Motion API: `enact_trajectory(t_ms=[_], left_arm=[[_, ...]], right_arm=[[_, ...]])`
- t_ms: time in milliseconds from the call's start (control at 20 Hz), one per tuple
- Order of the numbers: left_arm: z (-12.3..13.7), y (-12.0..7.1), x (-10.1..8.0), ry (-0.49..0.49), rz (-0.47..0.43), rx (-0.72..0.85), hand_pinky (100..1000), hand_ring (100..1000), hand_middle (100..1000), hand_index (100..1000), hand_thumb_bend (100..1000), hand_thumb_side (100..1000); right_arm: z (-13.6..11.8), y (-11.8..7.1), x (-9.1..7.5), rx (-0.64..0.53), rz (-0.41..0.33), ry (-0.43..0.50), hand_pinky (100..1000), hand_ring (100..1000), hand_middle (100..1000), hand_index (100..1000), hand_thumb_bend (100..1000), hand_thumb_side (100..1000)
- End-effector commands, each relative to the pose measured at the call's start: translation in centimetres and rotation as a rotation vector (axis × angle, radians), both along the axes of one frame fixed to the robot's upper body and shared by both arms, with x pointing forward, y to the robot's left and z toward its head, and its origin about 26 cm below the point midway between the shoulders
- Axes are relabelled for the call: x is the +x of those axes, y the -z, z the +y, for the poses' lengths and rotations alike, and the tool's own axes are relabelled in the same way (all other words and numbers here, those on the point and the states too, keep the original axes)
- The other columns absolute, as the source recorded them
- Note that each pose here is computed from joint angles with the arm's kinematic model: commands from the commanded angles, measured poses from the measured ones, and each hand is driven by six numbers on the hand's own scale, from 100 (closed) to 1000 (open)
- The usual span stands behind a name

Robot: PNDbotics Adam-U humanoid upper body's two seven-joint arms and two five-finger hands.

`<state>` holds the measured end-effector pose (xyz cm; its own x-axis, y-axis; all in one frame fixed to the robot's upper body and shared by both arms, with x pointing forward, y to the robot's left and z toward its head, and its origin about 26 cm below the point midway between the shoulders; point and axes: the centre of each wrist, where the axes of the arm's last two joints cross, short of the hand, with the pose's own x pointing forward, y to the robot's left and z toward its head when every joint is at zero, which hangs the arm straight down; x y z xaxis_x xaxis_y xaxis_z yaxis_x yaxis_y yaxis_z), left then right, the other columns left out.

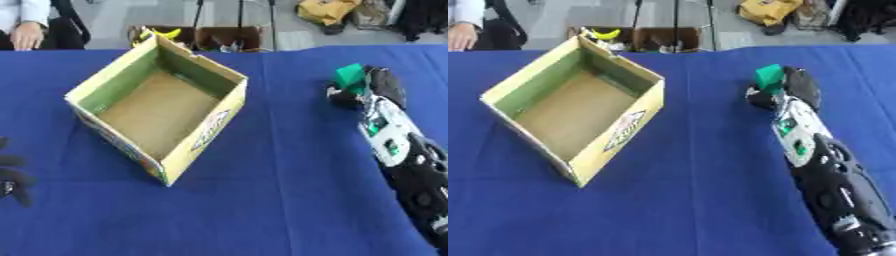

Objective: Pick up objects on the table and place them in the box.

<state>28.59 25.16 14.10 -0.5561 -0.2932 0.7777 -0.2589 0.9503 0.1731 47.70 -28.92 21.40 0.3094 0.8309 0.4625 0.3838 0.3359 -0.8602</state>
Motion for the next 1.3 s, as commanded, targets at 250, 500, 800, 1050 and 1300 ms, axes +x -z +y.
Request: enact_trajectory(t_ms=[250,500,800,1050,1300], left_arm=[[-0.1,-0.7,-0.1,0.007,-0.027,0.014,257,429,523,794,100,932],[-0.1,-0.7,-0.2,0.006,-0.025,0.016,255,429,523,794,100,932],[0.0,-0.7,-0.2,0.004,-0.022,0.021,255,430,523,794,100,931],[0.1,-0.6,-0.2,0.0,-0.019,0.025,256,430,523,794,100,931],[0.2,-0.6,-0.2,-0.001,-0.018,0.028,256,430,523,794,100,931]], right_arm=[[-0.5,-1.0,-0.1,0.042,-0.042,-0.005,654,724,641,789,100,473],[-0.4,-2.3,-0.5,0.032,-0.098,-0.018,651,710,627,776,100,476],[0.2,-4.7,-1.3,-0.017,-0.166,-0.085,647,692,617,761,100,489],[1.2,-7.9,-2.7,-0.065,-0.231,-0.188,642,684,614,758,100,491],[2.5,-10.5,-4.1,-0.084,-0.288,-0.262,639,679,612,755,100,492]])
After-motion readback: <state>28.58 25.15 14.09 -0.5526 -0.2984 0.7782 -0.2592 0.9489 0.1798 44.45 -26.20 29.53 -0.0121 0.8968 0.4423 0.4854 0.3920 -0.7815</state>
